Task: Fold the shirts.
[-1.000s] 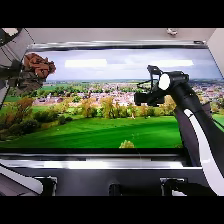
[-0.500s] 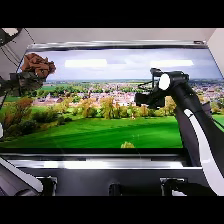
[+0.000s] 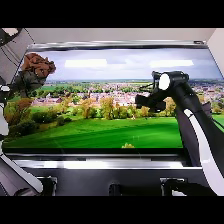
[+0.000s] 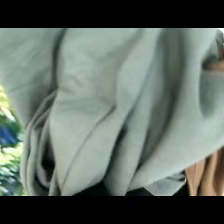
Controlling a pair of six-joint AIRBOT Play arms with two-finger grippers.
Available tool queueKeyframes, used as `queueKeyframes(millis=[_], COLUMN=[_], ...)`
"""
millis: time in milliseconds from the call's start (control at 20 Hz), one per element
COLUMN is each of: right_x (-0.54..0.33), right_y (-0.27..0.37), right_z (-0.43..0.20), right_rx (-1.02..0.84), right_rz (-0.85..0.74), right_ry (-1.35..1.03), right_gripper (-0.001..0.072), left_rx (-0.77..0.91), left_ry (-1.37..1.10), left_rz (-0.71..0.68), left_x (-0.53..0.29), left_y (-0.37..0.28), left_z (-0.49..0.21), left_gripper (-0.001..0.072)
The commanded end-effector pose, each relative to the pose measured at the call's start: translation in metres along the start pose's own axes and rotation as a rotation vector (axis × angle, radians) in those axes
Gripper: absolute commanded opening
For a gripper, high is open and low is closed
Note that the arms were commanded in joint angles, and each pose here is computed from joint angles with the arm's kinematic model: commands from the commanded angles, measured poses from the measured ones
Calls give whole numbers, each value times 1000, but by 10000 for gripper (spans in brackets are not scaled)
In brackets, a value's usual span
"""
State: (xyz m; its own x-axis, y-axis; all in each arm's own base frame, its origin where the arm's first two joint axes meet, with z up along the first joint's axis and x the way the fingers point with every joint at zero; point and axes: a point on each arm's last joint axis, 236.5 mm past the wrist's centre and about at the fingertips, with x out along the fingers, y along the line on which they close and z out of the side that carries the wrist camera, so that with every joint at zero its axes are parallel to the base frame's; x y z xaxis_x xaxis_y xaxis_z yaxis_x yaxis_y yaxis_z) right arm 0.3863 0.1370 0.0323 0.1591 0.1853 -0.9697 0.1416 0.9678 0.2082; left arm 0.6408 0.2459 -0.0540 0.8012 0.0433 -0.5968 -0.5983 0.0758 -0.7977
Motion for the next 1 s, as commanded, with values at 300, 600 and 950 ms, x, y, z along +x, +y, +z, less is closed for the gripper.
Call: queueKeyframes(millis=[300,600,950], right_x=[-78,-189,-233], right_y=[-48,-64,-80], right_z=[13,-1,-46], right_rx=[-94,-91,-65], right_rz=[-185,-171,-158], right_ry=[-216,-506,-547], right_gripper=[614,613,614], left_rx=[780,1261,1539], left_ry=[-174,53,784], left_rz=[-332,-512,-490], left_x=[-225,-423,-450], left_y=[-227,-263,-122], left_z=[-43,-240,-465], left_gripper=[27,28,28])
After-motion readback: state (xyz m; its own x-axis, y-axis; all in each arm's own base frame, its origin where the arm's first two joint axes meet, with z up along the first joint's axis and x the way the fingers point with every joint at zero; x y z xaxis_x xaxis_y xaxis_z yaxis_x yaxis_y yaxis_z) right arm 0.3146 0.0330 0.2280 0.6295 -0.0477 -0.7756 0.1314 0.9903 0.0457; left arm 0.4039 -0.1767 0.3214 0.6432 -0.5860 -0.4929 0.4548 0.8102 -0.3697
